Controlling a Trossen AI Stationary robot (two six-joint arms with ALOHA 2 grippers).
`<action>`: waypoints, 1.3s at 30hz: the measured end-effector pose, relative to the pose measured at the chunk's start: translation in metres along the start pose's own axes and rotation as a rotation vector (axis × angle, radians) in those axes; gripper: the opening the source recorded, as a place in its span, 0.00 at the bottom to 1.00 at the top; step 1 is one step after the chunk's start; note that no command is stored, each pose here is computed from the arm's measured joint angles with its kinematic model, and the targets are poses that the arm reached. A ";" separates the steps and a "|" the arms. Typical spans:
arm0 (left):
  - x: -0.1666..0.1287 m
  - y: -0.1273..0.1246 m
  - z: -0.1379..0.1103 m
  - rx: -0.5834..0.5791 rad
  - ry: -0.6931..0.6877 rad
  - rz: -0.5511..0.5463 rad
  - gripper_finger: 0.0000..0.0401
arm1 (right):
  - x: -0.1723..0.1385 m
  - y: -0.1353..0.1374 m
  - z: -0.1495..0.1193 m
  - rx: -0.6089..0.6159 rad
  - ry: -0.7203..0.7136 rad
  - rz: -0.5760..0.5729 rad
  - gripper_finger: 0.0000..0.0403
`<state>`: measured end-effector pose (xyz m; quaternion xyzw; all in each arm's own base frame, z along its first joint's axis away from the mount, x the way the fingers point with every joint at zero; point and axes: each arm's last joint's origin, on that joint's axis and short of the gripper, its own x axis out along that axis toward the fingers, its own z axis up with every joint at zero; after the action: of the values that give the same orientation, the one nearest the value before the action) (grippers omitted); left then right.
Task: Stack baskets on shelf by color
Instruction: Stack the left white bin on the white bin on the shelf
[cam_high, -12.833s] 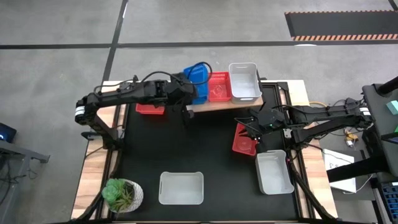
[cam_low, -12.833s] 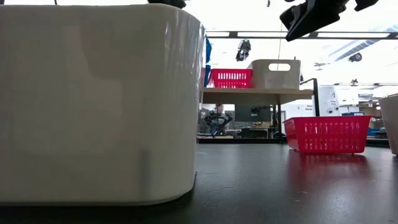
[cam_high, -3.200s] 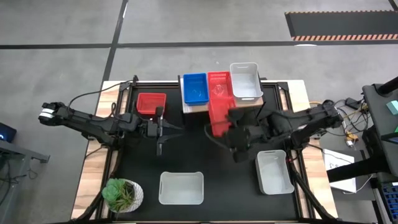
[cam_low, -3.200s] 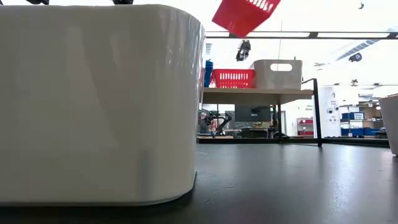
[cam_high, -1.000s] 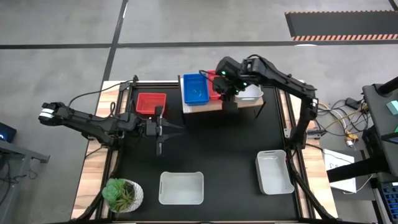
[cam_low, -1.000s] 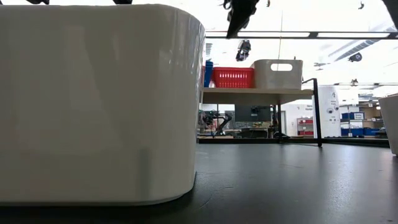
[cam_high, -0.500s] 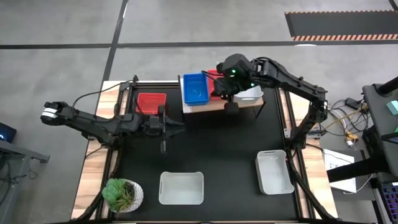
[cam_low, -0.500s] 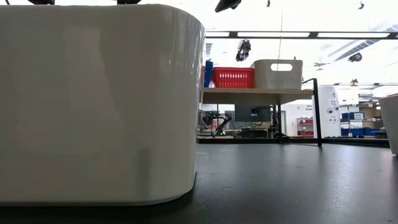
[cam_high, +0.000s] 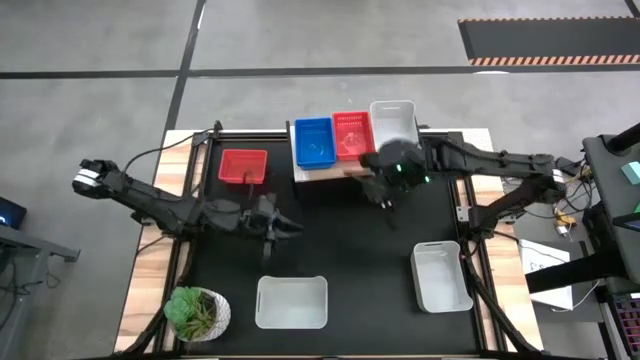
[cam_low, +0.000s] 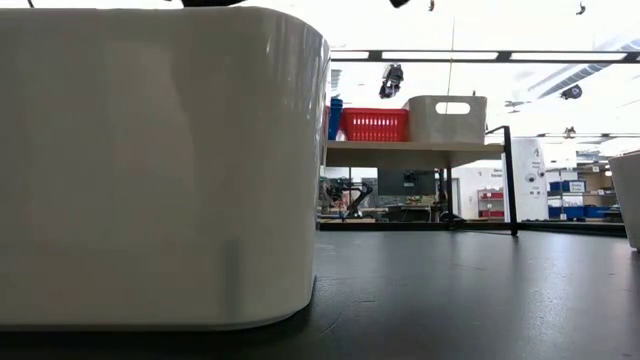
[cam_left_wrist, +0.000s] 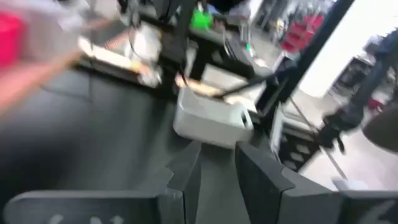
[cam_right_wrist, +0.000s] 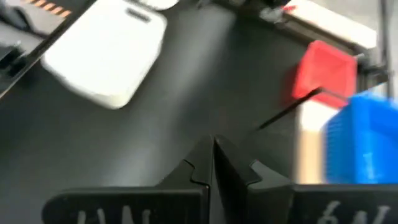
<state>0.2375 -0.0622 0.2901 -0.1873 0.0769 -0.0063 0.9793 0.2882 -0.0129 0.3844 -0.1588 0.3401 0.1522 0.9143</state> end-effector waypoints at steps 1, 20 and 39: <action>0.002 -0.004 -0.005 -0.008 0.033 -0.005 0.21 | 0.003 0.007 -0.006 0.002 0.006 0.017 0.02; 0.038 -0.067 -0.074 -0.217 1.053 0.049 0.21 | 0.049 0.079 -0.061 -0.038 -0.074 0.125 0.02; 0.055 -0.008 -0.053 0.281 1.052 0.408 0.21 | 0.079 0.099 -0.059 -0.051 -0.069 0.133 0.02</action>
<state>0.2841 -0.0910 0.2359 -0.0086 0.5861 0.0802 0.8062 0.2730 0.0669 0.2706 -0.1536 0.3144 0.2267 0.9089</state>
